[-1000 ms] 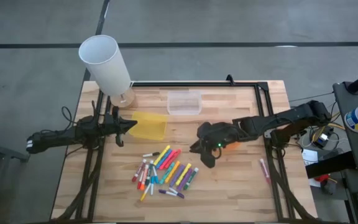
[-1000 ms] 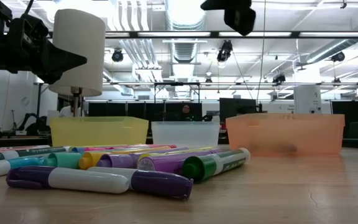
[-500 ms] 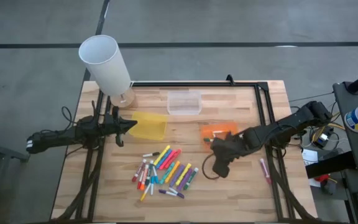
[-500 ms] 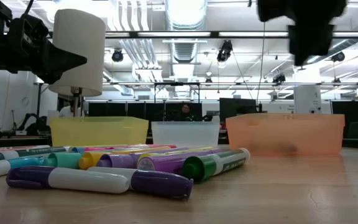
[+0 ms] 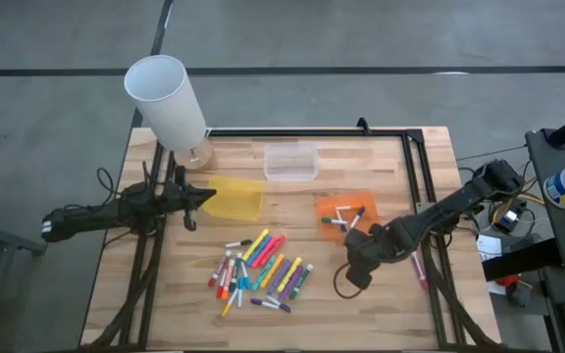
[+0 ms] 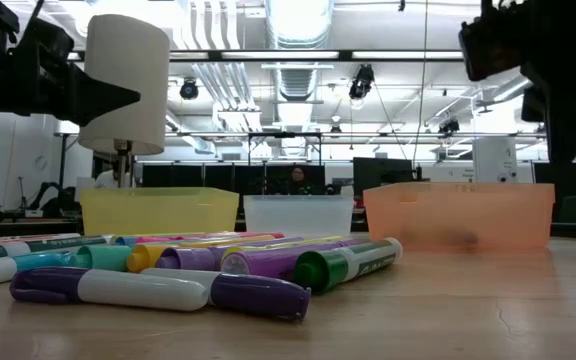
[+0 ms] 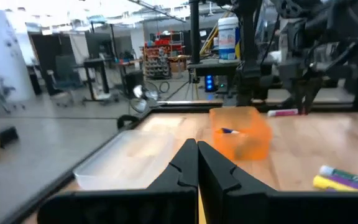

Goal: Pick & Place Markers
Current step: Put the small black highlighter pen into the orange bin

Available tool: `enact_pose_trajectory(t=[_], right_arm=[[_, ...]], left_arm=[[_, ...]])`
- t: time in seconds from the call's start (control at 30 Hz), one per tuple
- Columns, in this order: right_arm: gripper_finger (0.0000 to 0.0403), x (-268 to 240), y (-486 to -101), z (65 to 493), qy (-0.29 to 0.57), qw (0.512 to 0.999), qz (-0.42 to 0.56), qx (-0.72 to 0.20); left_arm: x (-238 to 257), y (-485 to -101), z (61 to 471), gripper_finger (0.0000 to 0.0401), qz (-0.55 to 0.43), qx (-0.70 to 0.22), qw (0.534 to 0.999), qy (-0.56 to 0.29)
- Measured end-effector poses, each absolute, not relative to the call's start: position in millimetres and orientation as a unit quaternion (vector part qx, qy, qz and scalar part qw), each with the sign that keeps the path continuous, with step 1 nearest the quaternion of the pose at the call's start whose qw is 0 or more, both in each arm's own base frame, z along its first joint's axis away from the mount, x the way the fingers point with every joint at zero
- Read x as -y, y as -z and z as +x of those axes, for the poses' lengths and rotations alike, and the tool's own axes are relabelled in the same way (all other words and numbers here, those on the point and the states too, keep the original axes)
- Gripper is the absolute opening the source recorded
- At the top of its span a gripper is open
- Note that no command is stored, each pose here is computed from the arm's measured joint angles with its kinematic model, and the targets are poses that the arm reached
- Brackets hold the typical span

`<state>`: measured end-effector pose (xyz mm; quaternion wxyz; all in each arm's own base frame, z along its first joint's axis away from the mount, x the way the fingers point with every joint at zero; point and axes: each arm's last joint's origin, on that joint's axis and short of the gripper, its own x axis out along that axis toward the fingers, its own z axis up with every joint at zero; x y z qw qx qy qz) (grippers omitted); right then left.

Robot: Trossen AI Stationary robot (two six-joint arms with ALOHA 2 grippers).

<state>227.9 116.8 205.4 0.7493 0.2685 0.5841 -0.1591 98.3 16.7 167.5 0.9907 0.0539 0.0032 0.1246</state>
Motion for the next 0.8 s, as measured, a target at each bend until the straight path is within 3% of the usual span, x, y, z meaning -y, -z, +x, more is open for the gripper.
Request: enact_pose_trajectory(t=[0.23,0.37,0.57,0.8], right_arm=[[0.0043,-123,-203,225,0.159,0.772,0.240,-0.567],[0.0043,-123,-204,226,0.160,0.783,0.225,-0.557],[0.0043,-122,-204,227,0.155,0.795,0.207,-0.548],[0.0043,-120,-205,229,0.187,0.818,0.181,-0.513]], left_arm=[[-17,-168,98,0.0000,0.020,0.003,0.992,-0.124],[-14,-172,99,0.0000,-0.132,0.037,0.988,-0.067],[-13,-182,98,0.0000,-0.317,0.096,0.943,-0.034],[-11,-183,98,0.0000,-0.385,0.088,0.919,0.008]])
